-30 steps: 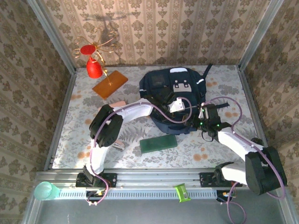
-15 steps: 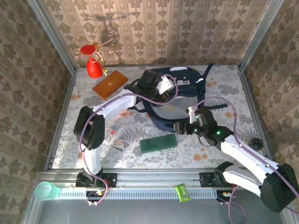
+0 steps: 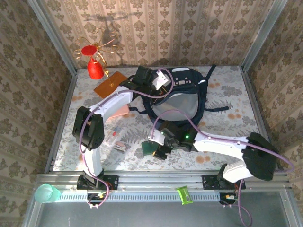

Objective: Pack the student bag

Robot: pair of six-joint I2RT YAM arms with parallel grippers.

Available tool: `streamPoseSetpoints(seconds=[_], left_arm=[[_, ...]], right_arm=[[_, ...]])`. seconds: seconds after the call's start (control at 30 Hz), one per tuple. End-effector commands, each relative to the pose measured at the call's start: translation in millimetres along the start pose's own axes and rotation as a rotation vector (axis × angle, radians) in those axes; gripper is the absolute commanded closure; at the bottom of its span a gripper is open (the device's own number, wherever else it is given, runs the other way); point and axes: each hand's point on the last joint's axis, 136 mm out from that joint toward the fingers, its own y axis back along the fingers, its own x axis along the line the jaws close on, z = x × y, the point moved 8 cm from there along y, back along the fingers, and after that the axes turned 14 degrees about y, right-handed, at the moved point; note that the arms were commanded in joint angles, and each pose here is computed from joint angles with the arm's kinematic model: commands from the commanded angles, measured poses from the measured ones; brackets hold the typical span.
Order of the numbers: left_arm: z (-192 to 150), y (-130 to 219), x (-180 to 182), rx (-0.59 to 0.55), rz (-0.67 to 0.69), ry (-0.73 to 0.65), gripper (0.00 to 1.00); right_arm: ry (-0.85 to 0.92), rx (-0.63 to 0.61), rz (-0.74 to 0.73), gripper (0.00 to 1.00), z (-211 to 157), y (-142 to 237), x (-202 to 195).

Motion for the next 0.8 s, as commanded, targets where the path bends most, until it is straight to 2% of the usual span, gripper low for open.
streamPoseSetpoints(seconds=[0.0,0.23,0.33,0.43,0.5,0.63,0.77], left_arm=[[19.8,16.6,-7.9,-0.065,-0.031,-0.019,1.00],[18.6,17.9,-9.9,-0.066,-0.036,-0.023,1.00],[18.2,18.3,-9.8,-0.065,-0.034,-0.025,1.00],[17.4,17.5,-8.9,-0.062,-0.028,-0.024,1.00],[18.0,18.1,-9.3,-0.062,-0.026,-0.025,1.00],[19.5,20.2,-9.1,-0.068,-0.015,-0.023,1.00],[18.6,18.8,-7.1,-0.075,-0.009,0.001,1.00]], right_arm=[[0.151,0.052,0.048,0.00,3.0,-11.3,1.2],[0.207,0.140,0.110,0.00,-3.4,-49.1,0.4],[0.212,0.173,0.161,0.04,-6.5,-61.1,2.9],[0.211,0.188,0.202,0.14,-8.4,-68.2,6.1],[0.216,0.194,0.205,0.23,-8.1,-68.6,5.5],[0.215,0.165,0.175,0.55,3.3,-54.9,-0.4],[0.141,0.074,0.087,0.61,15.7,-21.0,-10.3]])
